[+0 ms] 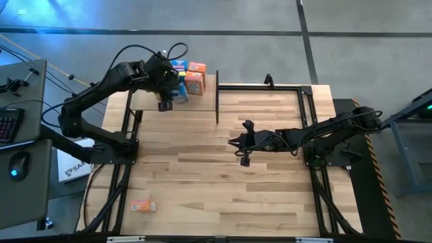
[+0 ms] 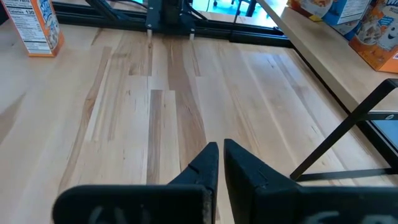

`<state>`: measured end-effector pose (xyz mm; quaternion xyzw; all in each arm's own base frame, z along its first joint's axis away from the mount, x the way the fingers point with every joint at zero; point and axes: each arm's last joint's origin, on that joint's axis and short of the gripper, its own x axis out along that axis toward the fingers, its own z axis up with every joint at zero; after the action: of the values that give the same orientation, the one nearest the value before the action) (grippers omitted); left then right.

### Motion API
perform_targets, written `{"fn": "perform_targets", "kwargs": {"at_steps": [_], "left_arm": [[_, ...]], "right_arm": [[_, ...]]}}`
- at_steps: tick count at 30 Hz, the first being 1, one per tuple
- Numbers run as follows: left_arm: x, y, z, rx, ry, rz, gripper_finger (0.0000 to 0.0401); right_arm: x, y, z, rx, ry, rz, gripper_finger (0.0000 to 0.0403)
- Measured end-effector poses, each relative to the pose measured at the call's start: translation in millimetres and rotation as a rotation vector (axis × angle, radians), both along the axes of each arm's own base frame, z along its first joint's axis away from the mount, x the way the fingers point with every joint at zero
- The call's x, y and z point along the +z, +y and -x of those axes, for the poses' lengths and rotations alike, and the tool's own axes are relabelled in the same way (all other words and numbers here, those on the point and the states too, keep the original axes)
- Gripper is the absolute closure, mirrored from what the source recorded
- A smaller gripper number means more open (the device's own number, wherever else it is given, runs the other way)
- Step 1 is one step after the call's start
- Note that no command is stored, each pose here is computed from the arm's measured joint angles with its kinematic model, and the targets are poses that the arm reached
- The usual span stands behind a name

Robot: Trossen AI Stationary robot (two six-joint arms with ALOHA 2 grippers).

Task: Stack cereal on shelf
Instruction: Put the blue cereal box on the shelf aligned with the other blue cereal boxes

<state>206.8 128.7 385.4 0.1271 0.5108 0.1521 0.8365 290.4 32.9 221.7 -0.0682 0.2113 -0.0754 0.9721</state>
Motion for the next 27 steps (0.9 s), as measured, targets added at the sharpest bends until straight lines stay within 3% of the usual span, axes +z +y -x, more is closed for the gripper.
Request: {"fn": "perform_targets", "kwargs": {"at_steps": [17, 27], "left_arm": [[-18, 9, -10, 0.036, 0.064, 0.020, 0.0213], [-17, 11, -9, 0.070, 0.088, -0.032, 0.0143]], "right_arm": [[0, 0, 0, 0.007, -0.001, -0.012, 0.0389], [0, 1, 0, 0.017, 0.000, -0.016, 0.0389]]}}
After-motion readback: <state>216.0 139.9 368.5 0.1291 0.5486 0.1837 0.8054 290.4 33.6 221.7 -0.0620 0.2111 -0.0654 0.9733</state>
